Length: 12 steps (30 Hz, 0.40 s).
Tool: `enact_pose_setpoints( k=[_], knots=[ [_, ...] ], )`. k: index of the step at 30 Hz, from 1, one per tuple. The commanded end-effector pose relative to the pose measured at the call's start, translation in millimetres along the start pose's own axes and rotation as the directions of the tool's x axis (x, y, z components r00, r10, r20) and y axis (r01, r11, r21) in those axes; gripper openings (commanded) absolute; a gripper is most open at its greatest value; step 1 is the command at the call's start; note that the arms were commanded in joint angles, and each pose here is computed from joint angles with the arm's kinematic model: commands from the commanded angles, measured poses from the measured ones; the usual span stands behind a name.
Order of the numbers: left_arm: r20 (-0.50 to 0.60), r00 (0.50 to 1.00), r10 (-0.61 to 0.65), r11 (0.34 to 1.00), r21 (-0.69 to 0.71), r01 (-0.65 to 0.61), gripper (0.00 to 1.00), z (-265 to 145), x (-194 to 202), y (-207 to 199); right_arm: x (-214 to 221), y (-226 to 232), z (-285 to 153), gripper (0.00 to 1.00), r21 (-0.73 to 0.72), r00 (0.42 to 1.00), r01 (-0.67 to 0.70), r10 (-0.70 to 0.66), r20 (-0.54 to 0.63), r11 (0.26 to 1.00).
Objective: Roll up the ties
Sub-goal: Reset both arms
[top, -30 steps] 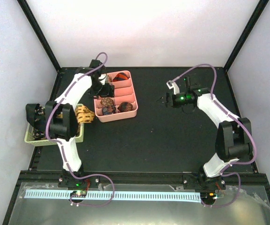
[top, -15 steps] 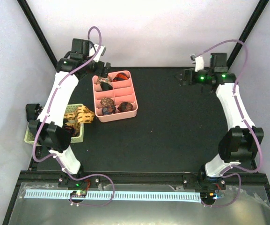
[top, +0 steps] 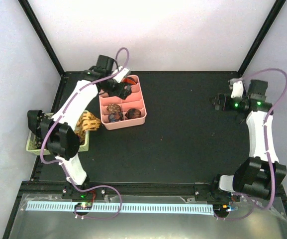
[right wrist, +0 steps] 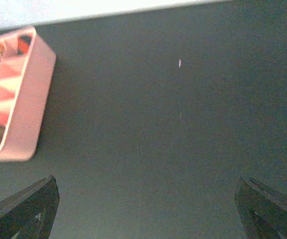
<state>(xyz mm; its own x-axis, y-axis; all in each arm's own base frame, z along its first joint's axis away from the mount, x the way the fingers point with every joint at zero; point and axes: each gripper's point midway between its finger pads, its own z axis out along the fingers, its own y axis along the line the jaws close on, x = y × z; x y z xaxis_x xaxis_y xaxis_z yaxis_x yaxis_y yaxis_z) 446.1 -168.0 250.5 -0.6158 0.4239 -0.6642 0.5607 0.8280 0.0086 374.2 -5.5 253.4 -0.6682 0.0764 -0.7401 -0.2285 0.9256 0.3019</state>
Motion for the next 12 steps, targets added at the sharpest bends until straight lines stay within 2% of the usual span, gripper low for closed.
enact_pose_setpoints(
  k=[1, 7, 12],
  knots=[
    [-0.085, 0.996, -0.033, 0.997, 0.07, 0.039, 0.99, 26.4, 31.1, -23.0, 44.8, 2.8, -4.9, 1.0, 0.016, 0.996, 0.039, -0.038, -0.077, 0.999],
    [-0.142, 0.982, -0.122, 0.988, 0.081, 0.134, 0.99, 37.8, 54.3, -28.2, 67.7, 7.9, -6.7, 1.0, 0.01, 0.996, 0.035, -0.034, -0.082, 0.999],
    [-0.104, 0.983, -0.15, 0.985, 0.067, 0.157, 0.99, 29.1, 48.2, -27.3, 72.9, 20.8, -4.7, 1.0, -0.07, 0.996, 0.042, -0.048, -0.077, 0.997]
  ],
)
